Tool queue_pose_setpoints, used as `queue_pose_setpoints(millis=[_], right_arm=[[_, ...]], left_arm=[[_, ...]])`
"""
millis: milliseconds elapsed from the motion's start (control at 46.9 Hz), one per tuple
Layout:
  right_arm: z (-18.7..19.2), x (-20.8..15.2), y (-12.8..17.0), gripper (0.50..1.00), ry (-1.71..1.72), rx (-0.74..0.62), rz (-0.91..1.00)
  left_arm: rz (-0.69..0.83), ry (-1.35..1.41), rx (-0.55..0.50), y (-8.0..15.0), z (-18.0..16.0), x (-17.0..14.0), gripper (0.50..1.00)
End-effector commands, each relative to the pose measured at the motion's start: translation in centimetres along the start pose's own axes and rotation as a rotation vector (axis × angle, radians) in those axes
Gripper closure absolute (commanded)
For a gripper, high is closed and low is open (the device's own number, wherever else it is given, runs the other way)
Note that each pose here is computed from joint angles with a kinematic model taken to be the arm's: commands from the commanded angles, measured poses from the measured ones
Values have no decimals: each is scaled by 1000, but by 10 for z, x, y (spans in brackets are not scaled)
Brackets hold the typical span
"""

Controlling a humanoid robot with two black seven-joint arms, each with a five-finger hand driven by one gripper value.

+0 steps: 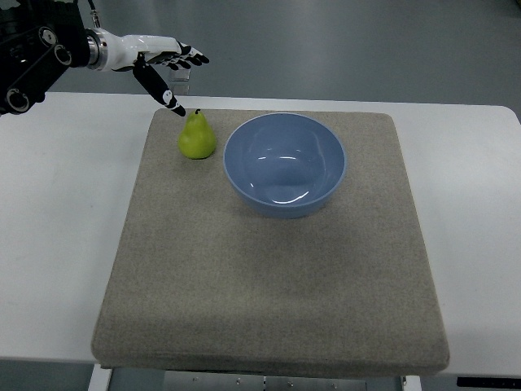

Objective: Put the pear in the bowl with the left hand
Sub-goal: 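Lower the left hand and wrap its fingers around the pear, then close the left hand fingers firmly on the pear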

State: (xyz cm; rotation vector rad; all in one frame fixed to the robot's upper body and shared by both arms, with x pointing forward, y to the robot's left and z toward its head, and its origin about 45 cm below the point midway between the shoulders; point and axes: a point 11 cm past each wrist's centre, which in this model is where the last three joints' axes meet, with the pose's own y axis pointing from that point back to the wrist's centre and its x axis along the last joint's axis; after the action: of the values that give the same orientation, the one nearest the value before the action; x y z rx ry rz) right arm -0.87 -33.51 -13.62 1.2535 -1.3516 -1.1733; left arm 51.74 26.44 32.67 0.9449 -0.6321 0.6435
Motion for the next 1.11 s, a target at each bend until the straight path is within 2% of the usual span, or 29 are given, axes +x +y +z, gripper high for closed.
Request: queue_pose_setpoints(millis=[0,341,448,640,1088], right_arm=[[0,0,0,574,0,0,0],[0,0,0,574,0,0,0],[0,0,0,574,0,0,0],[0,1,0,574,0,0,1],[0,0,0,574,0,0,0]], left_arm=[[-2,-67,34,-3,-1,-2,504],[-84,-199,61,-26,13,-31,504],[-123,-200,80,-33,2,-53,506],[-57,-210,78,-37,-4,-57,506],[-65,-201,85,-38,-10,-63,504]])
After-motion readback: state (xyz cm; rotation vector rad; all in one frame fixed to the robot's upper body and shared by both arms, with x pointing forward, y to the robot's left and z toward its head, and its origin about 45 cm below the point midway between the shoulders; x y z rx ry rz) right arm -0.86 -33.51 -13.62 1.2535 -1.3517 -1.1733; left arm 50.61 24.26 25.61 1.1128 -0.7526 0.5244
